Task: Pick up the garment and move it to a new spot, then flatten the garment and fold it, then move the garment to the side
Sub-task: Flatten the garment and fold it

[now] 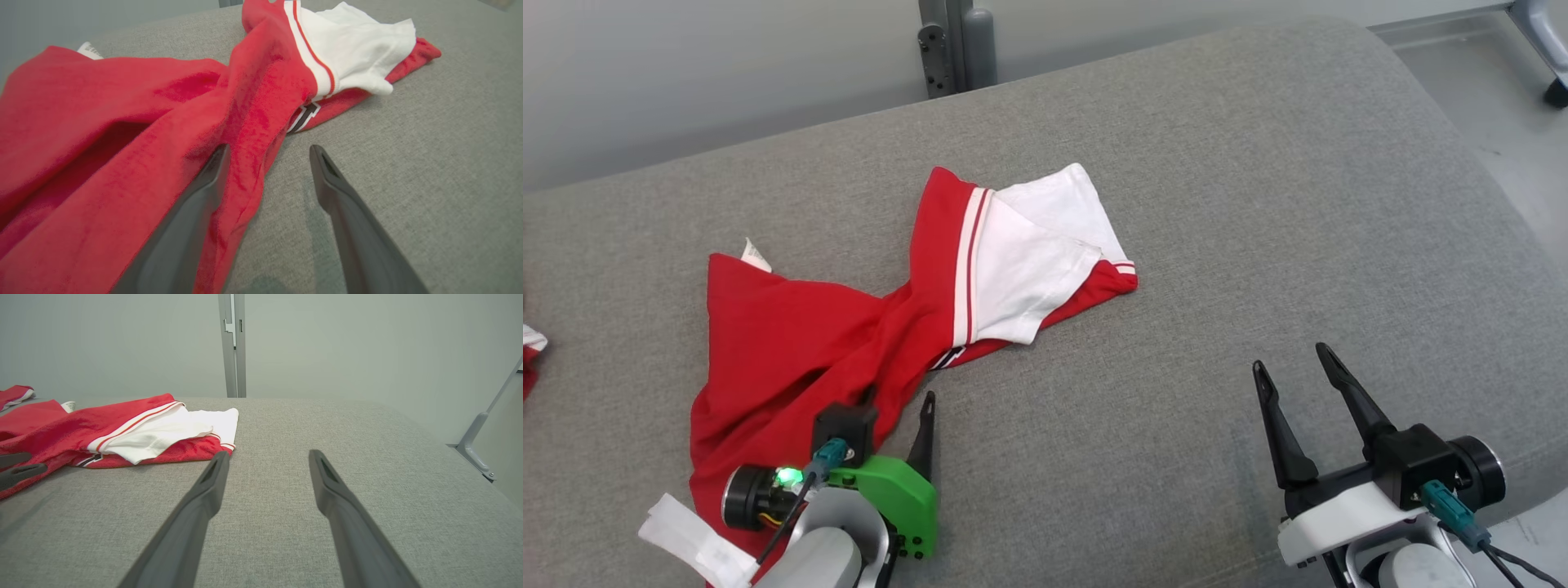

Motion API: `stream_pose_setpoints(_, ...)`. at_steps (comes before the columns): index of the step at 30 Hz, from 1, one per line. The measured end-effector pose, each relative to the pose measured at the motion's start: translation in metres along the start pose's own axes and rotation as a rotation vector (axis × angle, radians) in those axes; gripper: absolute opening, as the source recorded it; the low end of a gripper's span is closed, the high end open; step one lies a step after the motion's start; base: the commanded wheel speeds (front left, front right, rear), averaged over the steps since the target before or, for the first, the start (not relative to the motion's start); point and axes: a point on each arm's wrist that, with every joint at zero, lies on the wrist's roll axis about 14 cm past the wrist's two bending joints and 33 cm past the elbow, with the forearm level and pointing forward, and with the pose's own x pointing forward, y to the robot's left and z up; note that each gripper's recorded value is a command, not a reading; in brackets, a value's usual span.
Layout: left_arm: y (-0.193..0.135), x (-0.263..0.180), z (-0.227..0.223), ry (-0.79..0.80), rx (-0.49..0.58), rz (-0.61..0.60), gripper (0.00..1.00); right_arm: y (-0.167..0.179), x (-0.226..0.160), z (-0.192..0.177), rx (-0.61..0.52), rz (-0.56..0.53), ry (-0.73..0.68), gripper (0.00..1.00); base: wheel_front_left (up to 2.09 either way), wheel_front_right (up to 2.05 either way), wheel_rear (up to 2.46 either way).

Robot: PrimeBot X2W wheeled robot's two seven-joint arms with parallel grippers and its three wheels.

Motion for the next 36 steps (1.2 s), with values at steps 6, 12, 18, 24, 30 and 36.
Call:
stream_pose_setpoints(6,-0.003,0.025,-0.005,0.032,0.059,-0.027,0.0,-0.012,-0.001,-0.001,-0.001,-0.043,0.008,1.0,0.0,0.0,0.0)
stream_pose_setpoints(12,-0.044,0.042,0.014,-0.044,0.039,-0.147,0.0,-0.025,-0.008,-0.006,-0.002,-0.093,0.026,1.0,0.0,0.0,0.0)
stream_pose_setpoints(18,-0.096,0.043,0.031,-0.112,-0.002,-0.289,0.0,-0.031,-0.012,-0.009,0.001,-0.122,0.038,1.0,0.0,0.0,0.0)
stream_pose_setpoints(24,-0.116,0.043,0.016,-0.056,-0.022,-0.338,1.0,-0.033,-0.014,-0.012,0.006,-0.133,0.049,1.0,0.0,0.0,0.0)
stream_pose_setpoints(30,-0.14,0.041,0.054,-0.14,-0.011,-0.425,1.0,-0.038,-0.014,-0.012,0.003,-0.15,0.051,1.0,0.0,0.0,0.0)
stream_pose_setpoints(36,-0.148,0.051,0.1,-0.2,0.037,-0.447,1.0,-0.035,-0.007,-0.014,0.004,-0.135,0.057,1.0,0.0,0.0,0.0)
